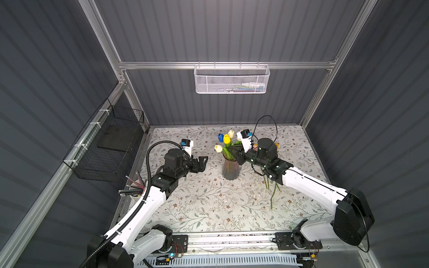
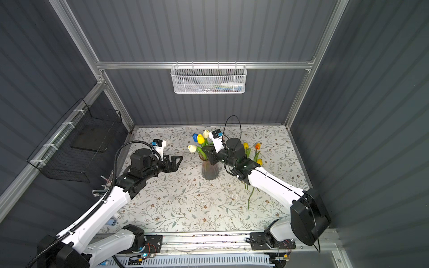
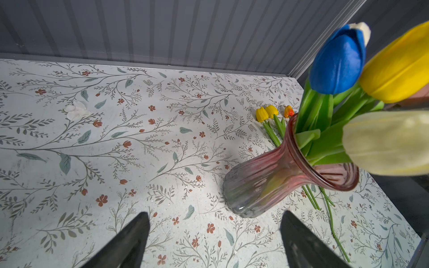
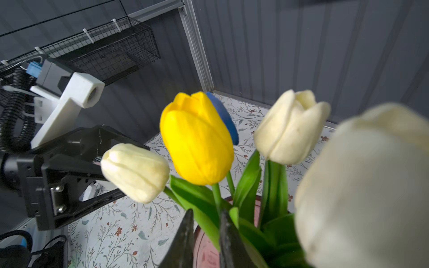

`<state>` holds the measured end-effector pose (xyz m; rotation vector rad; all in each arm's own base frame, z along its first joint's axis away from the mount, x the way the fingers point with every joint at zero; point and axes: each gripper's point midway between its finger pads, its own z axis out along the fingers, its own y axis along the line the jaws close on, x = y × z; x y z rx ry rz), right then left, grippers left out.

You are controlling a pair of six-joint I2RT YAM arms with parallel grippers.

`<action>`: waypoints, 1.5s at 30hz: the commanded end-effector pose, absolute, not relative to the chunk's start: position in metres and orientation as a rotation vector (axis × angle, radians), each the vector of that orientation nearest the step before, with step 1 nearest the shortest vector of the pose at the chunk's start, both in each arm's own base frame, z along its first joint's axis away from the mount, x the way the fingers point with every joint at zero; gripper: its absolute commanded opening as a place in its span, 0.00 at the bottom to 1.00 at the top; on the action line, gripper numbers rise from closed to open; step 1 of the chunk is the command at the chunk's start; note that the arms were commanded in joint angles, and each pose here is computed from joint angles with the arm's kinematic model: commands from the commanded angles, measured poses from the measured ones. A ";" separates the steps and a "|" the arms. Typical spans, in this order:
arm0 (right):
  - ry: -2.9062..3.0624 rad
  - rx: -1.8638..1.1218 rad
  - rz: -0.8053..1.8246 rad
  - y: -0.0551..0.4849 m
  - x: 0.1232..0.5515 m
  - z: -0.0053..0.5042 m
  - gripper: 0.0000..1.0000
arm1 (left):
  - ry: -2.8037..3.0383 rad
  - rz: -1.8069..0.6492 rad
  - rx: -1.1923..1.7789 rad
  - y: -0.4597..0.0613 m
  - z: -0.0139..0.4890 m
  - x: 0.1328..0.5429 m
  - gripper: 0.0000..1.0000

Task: Pick out yellow flowers from the vase
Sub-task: Pick up the flower from the vase.

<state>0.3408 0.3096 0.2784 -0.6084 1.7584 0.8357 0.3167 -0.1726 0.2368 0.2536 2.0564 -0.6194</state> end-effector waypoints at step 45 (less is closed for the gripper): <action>1.684 -0.646 0.793 0.319 0.350 0.307 0.05 | 2.015 -0.620 0.239 -0.172 0.253 0.319 0.90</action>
